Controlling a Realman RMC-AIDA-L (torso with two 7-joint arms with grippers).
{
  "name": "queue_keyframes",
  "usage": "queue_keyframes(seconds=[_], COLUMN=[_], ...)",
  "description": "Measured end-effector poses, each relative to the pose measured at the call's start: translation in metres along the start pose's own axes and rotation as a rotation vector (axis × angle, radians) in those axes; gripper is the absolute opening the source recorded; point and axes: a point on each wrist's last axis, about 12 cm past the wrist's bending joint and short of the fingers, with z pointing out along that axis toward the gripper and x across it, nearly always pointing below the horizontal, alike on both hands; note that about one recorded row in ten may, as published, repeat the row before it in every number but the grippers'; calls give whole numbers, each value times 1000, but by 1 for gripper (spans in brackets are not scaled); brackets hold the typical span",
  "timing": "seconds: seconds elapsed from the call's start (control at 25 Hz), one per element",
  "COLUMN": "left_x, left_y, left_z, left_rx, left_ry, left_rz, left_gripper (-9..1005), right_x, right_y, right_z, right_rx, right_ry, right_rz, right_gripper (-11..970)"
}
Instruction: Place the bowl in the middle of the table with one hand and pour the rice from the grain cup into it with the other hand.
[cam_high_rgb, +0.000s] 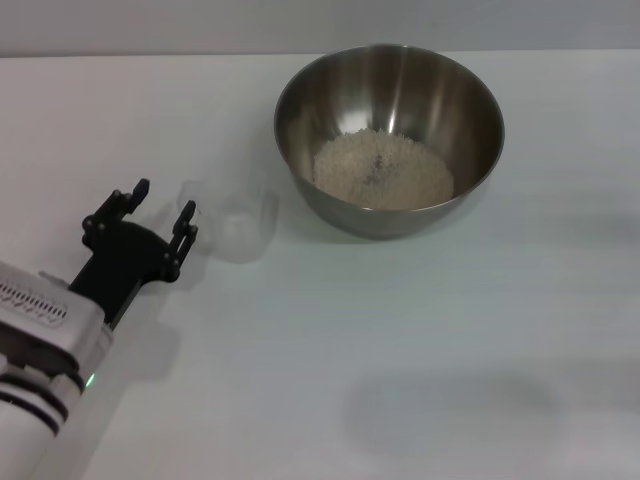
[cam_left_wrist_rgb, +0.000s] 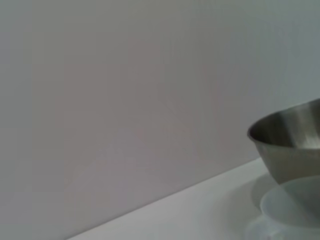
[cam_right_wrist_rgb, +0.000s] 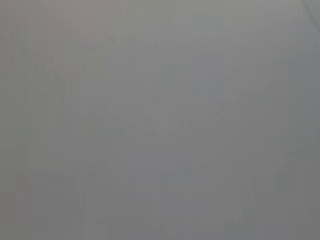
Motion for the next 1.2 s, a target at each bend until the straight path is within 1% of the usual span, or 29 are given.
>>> queue_keyframes(seconds=[0.2,0.28,0.32,0.36,0.44,0.48,0.56,0.6,0.64,0.68,0.72,0.76,0.84,0.92,1.0,1.04,1.08,1.12,1.16,1.2], left_x=[5,10,10,12,14,14,16,16,16,16,15,15,13,12,10,6,6,3,3,3], left_y=[2,2,2,0,-1,-1,0,1,6,6,16,16,26,33,37,39,39,40,40,40], left_z=[-13,-21,-21,-31,-43,-43,-54,-59,-64,-64,-68,-68,-69,-68,-64,-58,-58,-52,-52,-52], left_rx=[-25,-29,-29,-19,-16,-16,-28,-45,-84,-84,-155,-155,-214,-252,-273,-277,-277,-269,-269,-269], left_ry=[2,10,10,-8,-33,-33,-51,-59,-74,-74,-104,-104,-129,-145,-160,-175,-175,-190,-190,-190], left_rz=[-7,-2,-2,11,26,26,23,9,-30,-30,-109,-109,-173,-209,-218,-216,-216,-207,-207,-207], left_gripper=[555,570,577,585,600,607,622,629,637,644,652,659,674,689,704,711,719,726,743,760], right_x=[0,-1,-1,-1,-1,-1,-1,-1,-1,-1,0,0,0,4,6,10,10,12,12,16], right_y=[0,-1,-1,-1,-1,-1,-1,-1,-1,-1,-1,-1,0,0,0,0,0,-1,-1,-2], right_z=[0,-1,-1,-2,-2,-2,-3,-3,-3,-3,-2,-2,-1,0,-1,-1,-1,-2,-2,-3], right_rx=[0,4,4,6,6,6,7,8,9,9,8,8,8,16,21,36,36,44,44,48], right_ry=[0,0,0,0,0,0,0,0,0,0,-1,-1,0,23,36,64,64,85,85,117], right_rz=[0,-3,-3,-3,-4,-4,-4,-4,-3,-3,-3,-3,-14,-42,-46,-43,-43,-42,-42,-42], right_gripper=[685,685,685,685,686,686,685,685,685,685,685,685,686,686,686,686,686,686,687,687])
